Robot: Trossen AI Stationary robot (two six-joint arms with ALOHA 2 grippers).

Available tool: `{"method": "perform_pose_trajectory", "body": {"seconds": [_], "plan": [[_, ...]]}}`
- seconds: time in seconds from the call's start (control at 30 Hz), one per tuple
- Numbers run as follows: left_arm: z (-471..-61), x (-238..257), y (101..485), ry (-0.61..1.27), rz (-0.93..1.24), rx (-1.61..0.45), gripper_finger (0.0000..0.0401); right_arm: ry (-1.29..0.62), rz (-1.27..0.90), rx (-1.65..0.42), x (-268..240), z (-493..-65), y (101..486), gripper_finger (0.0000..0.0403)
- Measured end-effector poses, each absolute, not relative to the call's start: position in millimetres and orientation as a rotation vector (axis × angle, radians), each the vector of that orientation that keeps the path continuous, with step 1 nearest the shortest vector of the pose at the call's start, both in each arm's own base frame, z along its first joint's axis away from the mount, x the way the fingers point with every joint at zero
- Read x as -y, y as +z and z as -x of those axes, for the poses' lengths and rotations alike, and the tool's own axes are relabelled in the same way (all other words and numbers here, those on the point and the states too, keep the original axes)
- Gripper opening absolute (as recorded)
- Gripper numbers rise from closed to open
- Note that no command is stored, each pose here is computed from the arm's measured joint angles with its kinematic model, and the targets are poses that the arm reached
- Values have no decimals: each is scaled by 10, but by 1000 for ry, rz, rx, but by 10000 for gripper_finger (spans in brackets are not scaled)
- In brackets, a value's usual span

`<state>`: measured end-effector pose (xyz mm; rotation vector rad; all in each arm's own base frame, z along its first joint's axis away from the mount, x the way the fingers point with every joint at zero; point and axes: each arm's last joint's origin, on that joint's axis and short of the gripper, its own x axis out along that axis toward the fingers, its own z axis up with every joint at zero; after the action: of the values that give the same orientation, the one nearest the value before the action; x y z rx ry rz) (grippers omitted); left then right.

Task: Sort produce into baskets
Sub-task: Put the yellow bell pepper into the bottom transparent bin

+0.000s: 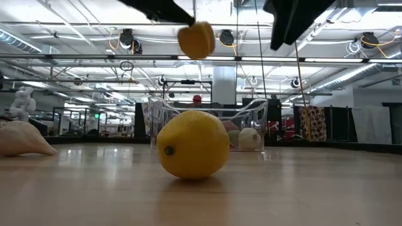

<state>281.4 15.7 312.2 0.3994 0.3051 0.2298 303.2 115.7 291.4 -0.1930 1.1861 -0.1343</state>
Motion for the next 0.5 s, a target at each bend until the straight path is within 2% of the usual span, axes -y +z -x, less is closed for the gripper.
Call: {"method": "perform_pose_trajectory", "body": {"seconds": [0.1, 0.27, 0.5], "plan": [[-2960, -397, 3059, 212, -378, -244, 27, -175, 213, -1136, -1129, -2953, 3033, 254], [-3243, -687, 2733, 124, -343, -231, 27, -209, 212, -1077, -1088, -2842, 3187, 254], [-3537, -879, 2270, 145, -235, -252, 27, -211, 191, -1049, -1063, -2778, 3274, 254]]}}
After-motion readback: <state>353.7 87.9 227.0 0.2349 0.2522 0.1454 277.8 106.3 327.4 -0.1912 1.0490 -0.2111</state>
